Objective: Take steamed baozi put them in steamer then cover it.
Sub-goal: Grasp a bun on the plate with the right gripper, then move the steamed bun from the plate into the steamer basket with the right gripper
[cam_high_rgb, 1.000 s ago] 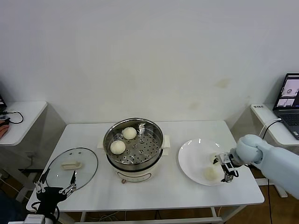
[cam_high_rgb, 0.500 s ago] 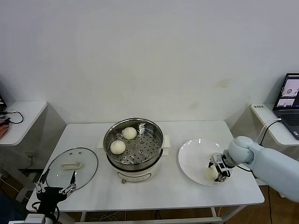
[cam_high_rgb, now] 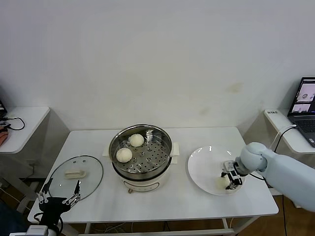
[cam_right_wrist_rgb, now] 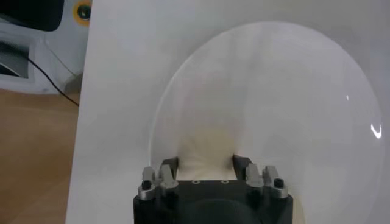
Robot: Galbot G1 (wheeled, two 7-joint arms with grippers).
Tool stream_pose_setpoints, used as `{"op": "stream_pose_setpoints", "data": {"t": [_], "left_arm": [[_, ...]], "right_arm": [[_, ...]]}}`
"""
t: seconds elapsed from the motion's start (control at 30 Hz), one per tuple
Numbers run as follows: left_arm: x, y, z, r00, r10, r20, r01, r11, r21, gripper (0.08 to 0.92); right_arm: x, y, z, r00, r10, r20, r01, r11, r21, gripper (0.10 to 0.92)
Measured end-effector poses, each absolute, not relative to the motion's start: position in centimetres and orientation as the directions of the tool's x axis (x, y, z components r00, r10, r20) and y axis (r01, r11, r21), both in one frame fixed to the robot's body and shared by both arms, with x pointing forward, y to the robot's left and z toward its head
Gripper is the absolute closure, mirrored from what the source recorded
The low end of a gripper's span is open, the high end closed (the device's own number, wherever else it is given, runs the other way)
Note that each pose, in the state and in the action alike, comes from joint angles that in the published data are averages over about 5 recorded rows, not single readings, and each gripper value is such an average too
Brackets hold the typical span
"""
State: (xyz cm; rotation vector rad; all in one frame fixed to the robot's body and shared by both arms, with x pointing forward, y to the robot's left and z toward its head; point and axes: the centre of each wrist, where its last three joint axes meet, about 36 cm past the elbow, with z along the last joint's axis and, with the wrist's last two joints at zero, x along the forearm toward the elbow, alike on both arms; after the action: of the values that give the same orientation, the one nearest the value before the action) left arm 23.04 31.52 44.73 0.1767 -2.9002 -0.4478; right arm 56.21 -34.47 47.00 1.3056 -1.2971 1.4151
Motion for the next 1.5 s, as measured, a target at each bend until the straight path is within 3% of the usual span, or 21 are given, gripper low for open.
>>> {"op": "stream_pose_setpoints", "data": {"t": [0.3, 0.73, 1.13, 1.5], "left_arm": [[23.1, 31.5, 45.1, -0.975, -0.141, 0.17, -0.083, 0.946, 0.312, 0.177], [23.3, 31.4, 45.6, -0.979, -0.127, 0.157, -0.072, 0.945, 0.319, 0.177], [23.2, 31.4, 45.8, -0.979, -0.135, 0.153, -0.08, 0.944, 0.32, 0.177], [23.0, 31.8, 46.2, -0.978, -0.149, 0.145, -0.095, 0.94, 0.326, 0.177]], "right_arm": [[57.3, -34.8, 50.6, -0.187, -0.096, 0.978, -0.968, -0.149, -0.2, 0.475], [61.1, -32.1, 60.9, -0.325, -0.182, 0.928, -0.924, -0.149, -0.353, 0.467], [63.6, -22.5, 69.6, -0.392, -0.287, 0.874, -0.849, -0.253, -0.464, 0.462], [63.7, -11.5, 68.9, -0.318, -0.36, 0.877, -0.789, -0.413, -0.455, 0.462]]}}
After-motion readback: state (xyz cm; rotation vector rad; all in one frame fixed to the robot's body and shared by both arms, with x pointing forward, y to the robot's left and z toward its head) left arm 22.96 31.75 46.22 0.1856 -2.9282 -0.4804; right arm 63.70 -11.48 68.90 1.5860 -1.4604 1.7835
